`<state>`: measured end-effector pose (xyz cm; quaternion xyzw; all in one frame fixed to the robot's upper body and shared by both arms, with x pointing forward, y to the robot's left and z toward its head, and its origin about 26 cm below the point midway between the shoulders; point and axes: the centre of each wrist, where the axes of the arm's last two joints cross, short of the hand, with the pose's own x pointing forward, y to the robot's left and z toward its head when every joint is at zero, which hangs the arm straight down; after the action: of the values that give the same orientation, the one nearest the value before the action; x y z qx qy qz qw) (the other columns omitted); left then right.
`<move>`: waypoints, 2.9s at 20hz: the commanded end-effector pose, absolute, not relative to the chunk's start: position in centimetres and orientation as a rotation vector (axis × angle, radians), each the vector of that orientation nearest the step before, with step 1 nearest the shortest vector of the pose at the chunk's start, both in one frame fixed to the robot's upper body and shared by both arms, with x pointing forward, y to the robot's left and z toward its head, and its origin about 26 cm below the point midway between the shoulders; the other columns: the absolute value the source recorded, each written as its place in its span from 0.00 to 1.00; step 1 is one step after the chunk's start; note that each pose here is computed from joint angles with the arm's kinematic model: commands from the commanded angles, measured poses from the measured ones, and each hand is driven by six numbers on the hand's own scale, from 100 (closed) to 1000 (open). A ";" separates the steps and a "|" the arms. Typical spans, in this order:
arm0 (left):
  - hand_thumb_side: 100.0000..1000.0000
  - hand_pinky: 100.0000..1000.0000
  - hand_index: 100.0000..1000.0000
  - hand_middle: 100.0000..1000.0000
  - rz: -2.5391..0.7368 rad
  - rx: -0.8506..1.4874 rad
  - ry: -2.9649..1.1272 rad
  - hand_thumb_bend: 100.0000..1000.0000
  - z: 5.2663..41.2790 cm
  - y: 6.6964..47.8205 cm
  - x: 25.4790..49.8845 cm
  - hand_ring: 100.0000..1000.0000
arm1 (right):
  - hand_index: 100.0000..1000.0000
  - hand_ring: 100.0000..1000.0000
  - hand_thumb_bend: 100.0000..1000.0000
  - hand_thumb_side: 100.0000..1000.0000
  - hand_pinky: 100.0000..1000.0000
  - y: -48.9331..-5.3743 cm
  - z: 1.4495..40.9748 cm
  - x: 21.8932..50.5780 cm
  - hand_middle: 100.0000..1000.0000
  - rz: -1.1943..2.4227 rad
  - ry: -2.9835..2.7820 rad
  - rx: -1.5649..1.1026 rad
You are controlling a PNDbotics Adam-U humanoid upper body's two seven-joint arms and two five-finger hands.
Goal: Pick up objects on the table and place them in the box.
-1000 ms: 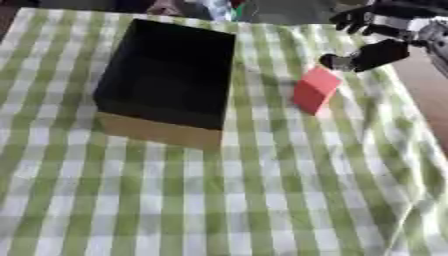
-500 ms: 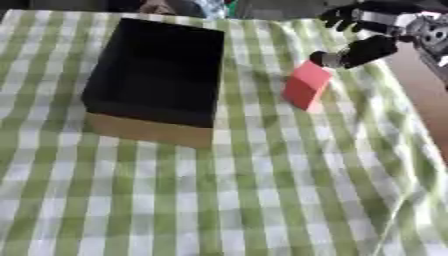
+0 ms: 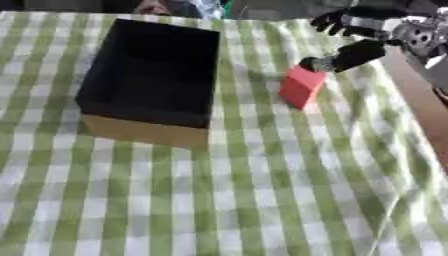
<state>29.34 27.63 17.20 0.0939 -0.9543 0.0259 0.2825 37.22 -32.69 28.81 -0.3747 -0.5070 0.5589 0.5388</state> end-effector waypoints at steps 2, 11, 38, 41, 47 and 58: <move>0.76 0.80 0.76 0.58 0.057 0.243 -2.579 0.10 17.8 27.6 29.1 0.48 | 1.00 0.92 0.38 0.62 0.88 -33.1 28.9 37.9 0.91 1.310 -1.162 -0.922; 0.76 0.80 0.76 0.58 0.056 0.239 -2.576 0.10 17.8 27.5 29.1 0.48 | 1.00 0.92 0.38 0.61 0.87 -33.4 26.8 39.1 0.91 1.292 -1.096 -0.931; 0.76 0.81 0.75 0.58 0.047 0.228 -2.572 0.09 17.8 27.3 29.2 0.48 | 0.74 0.67 0.00 0.26 0.71 -33.7 24.5 40.9 0.42 1.182 -1.078 -0.960; 0.76 0.81 0.75 0.58 0.047 0.231 -2.571 0.09 17.8 27.4 29.1 0.48 | 0.71 0.64 0.00 0.24 0.70 -33.6 25.3 40.5 0.40 1.150 -1.125 -0.963; 0.76 0.81 0.75 0.58 0.043 0.238 -2.571 0.09 17.8 27.5 29.1 0.48 | 0.69 0.62 0.00 0.22 0.70 -32.6 29.2 38.2 0.38 1.131 -1.279 -0.981; 0.76 0.81 0.75 0.58 0.032 0.240 -2.571 0.09 17.8 27.5 29.1 0.48 | 0.70 0.62 0.00 0.23 0.70 -30.2 35.1 34.5 0.39 1.161 -1.461 -1.020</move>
<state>29.35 27.36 17.07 0.0880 -0.9532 0.0215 0.2885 35.41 -29.90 33.36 -0.4028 -0.5951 0.4820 0.5014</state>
